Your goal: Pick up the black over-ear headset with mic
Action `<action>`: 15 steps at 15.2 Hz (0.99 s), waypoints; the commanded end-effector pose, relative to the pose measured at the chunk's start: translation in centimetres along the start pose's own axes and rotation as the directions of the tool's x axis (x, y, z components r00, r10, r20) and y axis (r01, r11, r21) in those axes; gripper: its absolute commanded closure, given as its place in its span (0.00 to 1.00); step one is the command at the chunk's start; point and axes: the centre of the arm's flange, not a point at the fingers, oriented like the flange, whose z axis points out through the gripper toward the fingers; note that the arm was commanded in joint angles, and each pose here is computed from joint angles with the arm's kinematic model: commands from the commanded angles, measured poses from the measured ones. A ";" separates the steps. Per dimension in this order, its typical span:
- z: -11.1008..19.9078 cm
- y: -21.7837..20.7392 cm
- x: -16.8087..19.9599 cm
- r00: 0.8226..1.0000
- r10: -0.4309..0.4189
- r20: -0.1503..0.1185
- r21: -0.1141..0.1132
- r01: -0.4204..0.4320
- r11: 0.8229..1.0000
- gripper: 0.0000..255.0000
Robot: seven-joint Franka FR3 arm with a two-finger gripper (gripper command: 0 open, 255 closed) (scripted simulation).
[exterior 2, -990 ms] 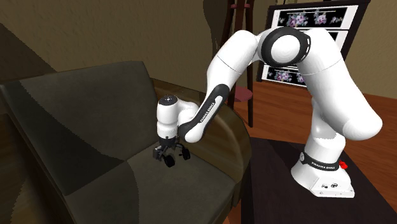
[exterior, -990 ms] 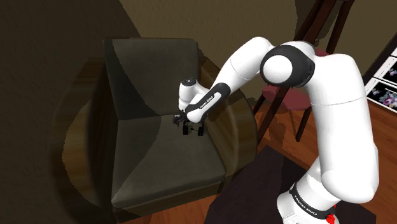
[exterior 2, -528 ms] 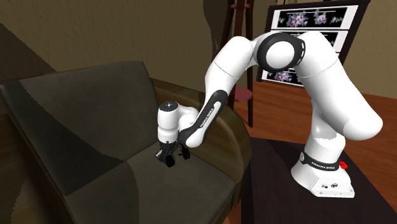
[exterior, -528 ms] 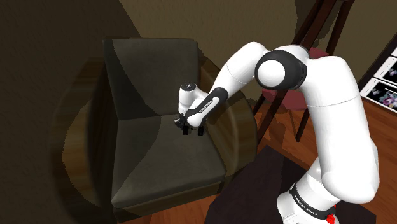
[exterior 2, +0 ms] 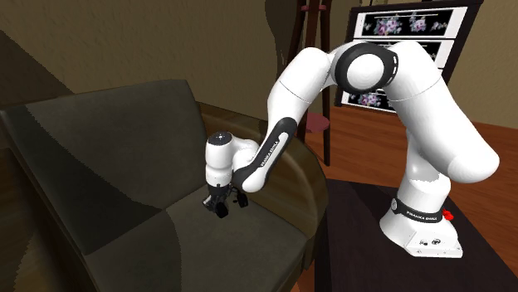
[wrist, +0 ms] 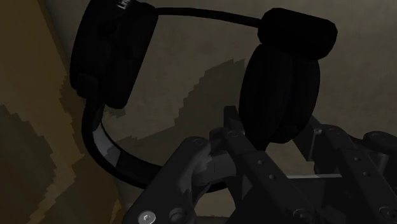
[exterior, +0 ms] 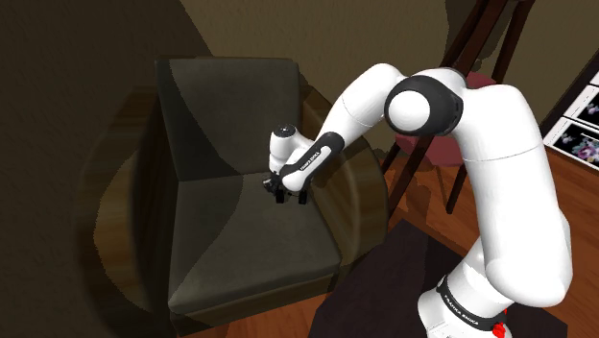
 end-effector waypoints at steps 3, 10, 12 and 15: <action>-1.5 0.1 0.4 1.000 0.000 0.001 0.000 0.000 1.000 1.00; -5.1 0.3 1.3 1.000 0.000 0.001 0.000 0.000 1.000 1.00; -6.1 0.4 1.5 1.000 0.000 0.001 0.000 0.000 1.000 1.00; -7.7 0.5 1.9 1.000 0.000 0.001 0.000 0.000 1.000 1.00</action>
